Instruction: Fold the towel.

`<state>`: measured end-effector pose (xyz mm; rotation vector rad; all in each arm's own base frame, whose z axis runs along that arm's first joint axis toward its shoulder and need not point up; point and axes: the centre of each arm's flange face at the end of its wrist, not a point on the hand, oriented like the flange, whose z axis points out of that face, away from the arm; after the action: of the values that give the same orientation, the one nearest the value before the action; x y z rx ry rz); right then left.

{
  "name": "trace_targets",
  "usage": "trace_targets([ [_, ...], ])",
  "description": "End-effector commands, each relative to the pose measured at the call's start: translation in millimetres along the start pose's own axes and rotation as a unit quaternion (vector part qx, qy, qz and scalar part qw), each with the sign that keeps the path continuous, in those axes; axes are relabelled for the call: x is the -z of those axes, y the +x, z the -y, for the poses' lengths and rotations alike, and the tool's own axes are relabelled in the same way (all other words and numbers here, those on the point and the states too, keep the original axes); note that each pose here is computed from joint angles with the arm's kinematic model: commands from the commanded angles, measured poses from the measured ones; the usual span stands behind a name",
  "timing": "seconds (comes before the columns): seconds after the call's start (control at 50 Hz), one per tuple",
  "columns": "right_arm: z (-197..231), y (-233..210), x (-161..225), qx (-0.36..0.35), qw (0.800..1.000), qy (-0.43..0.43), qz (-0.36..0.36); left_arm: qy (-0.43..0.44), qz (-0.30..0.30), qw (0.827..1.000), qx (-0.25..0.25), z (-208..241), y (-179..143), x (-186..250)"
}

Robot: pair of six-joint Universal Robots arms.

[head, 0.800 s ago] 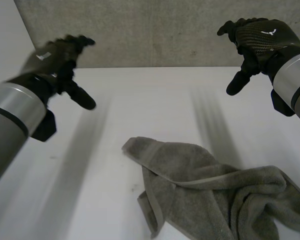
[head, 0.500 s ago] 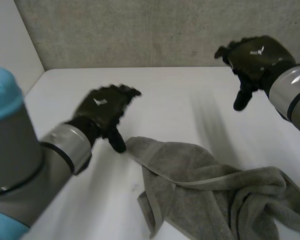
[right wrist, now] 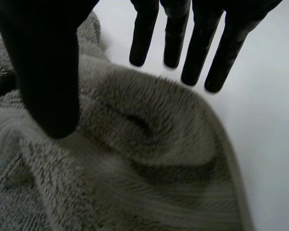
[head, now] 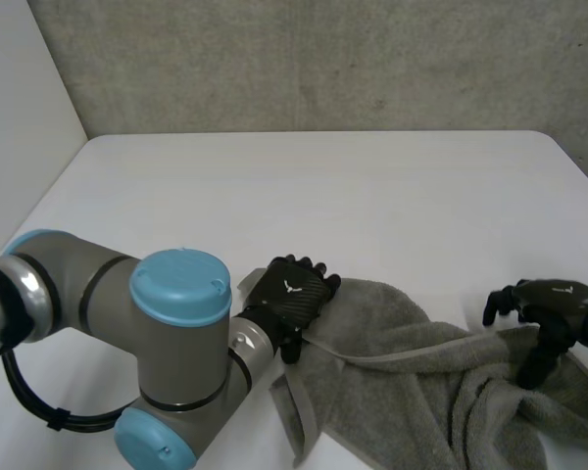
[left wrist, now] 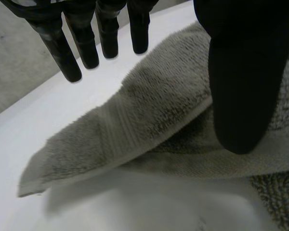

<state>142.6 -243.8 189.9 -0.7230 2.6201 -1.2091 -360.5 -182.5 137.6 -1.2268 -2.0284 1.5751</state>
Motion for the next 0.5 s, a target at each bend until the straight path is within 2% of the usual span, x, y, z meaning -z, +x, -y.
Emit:
trace_targets([
  [0.02, -4.6, 7.9, -9.2, -0.002, 0.999, 0.032, -0.004, 0.015, -0.011, 1.000, -0.004, -6.7, 4.0, -13.7],
  [0.18, -0.6, 22.0, -32.7, 0.022, 0.999, 0.043, -0.017, 0.046, 0.005, 0.999, -0.009, 2.8, -1.2, -29.3],
  [0.22, 19.3, 21.0, -36.5, 0.057, 0.995, 0.075, -0.015, 0.061, 0.013, 0.998, -0.008, 12.2, -6.3, -32.0],
  [0.26, 36.0, 15.2, -37.9, 0.080, 0.991, 0.104, -0.014, 0.123, 0.040, 0.992, -0.009, 49.0, -24.5, -37.7],
  [0.28, 36.2, 15.1, -37.9, 0.080, 0.991, 0.104, -0.013, 0.123, 0.040, 0.992, -0.009, 49.2, -24.6, -37.7],
  [0.32, 83.8, 3.2, -39.4, 0.131, 0.971, 0.200, -0.023, 0.200, 0.089, 0.976, -0.010, 94.6, -56.0, -42.0],
  [0.34, 84.1, 3.2, -39.4, 0.131, 0.971, 0.201, -0.023, 0.200, 0.089, 0.976, -0.010, 94.9, -56.1, -42.0],
  [0.36, 113.2, 0.0, -36.4, 0.135, 0.953, 0.267, -0.043, 0.242, 0.119, 0.963, -0.011, 119.7, -73.3, -41.9],
  [0.38, 143.5, -0.6, -31.2, 0.122, 0.929, 0.343, -0.070, 0.242, 0.119, 0.963, -0.011, 119.9, -73.5, -41.9],
  [0.4, 143.8, -0.6, -31.1, 0.122, 0.928, 0.344, -0.070, 0.295, 0.160, 0.942, -0.010, 151.0, -94.9, -39.6],
  [0.42, 171.5, -2.1, -22.6, 0.108, 0.895, 0.421, -0.095, 0.295, 0.160, 0.942, -0.010, 151.3, -95.1, -39.6],
  [0.44, 171.8, -2.2, -22.5, 0.108, 0.895, 0.422, -0.095, 0.342, 0.201, 0.918, -0.007, 180.3, -116.3, -32.5],
  [0.46, 194.9, -6.6, -11.5, 0.091, 0.858, 0.494, -0.104, 0.370, 0.234, 0.899, -0.002, 197.9, -134.8, -25.8],
  [0.48, 195.1, -6.6, -11.4, 0.091, 0.858, 0.495, -0.104, 0.370, 0.235, 0.899, -0.002, 198.1, -135.0, -25.8],
  [0.5, 220.2, -9.2, 11.4, 0.076, 0.810, 0.569, -0.122, 0.391, 0.266, 0.881, 0.003, 211.6, -152.5, -17.7],
])
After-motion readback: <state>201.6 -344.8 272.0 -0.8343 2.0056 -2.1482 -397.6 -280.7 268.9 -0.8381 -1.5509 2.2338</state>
